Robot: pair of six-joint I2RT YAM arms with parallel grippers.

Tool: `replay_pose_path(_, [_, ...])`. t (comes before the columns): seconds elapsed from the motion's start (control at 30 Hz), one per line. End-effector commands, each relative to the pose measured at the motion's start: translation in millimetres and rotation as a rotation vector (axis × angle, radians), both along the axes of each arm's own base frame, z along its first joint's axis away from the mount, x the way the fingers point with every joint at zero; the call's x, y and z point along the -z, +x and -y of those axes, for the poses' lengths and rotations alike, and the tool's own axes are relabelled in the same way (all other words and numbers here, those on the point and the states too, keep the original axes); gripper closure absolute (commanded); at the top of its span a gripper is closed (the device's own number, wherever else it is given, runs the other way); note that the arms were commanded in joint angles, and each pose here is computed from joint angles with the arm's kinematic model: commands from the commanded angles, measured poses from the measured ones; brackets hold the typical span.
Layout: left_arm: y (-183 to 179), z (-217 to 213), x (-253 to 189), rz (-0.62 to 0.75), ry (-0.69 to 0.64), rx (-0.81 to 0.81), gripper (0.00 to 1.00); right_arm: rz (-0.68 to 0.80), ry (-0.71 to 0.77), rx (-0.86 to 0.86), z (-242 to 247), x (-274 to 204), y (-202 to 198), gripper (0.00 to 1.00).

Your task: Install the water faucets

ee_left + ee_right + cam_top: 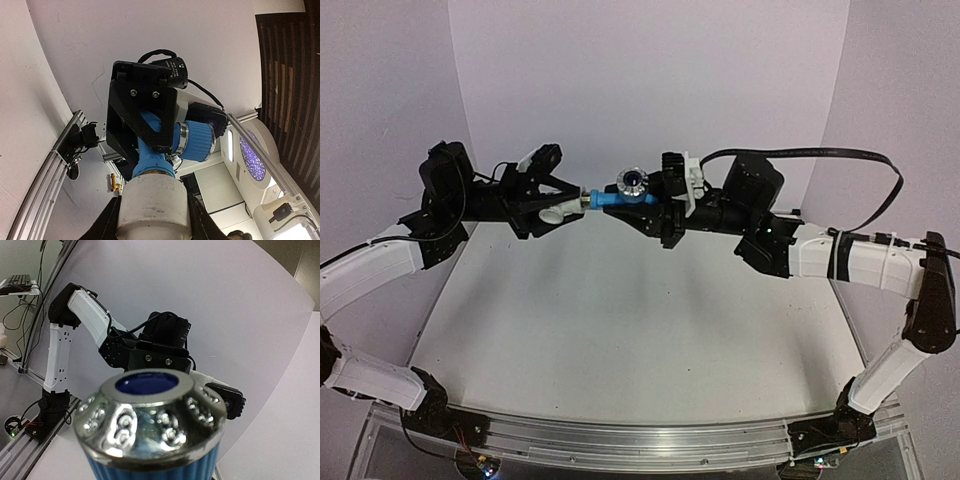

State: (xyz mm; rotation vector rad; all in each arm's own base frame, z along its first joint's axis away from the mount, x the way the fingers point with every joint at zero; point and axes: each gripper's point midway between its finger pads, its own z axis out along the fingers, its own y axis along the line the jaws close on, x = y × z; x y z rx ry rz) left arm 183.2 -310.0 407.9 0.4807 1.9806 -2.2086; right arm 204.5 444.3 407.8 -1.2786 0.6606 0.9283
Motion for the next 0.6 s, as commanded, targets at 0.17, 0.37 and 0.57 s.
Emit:
replay_pose_path(0.17, [-7.8, -3.3, -18.1, 0.159, -0.068, -0.025, 1.00, -0.100, 0.013, -0.037, -12.3, -11.8, 1.5, 1.00])
replay_pose_path(0.37, [-2.1, -1.2, -14.0, 0.230, -0.071, -0.051, 1.00, -0.175, 0.022, -0.058, -15.0, -16.0, -0.5, 1.00])
replay_pose_path(0.57, [-0.9, 1.3, -9.6, 0.322, -0.067, -0.045, 1.00, -0.241, 0.008, -0.089, -21.8, -16.8, 1.4, 1.00])
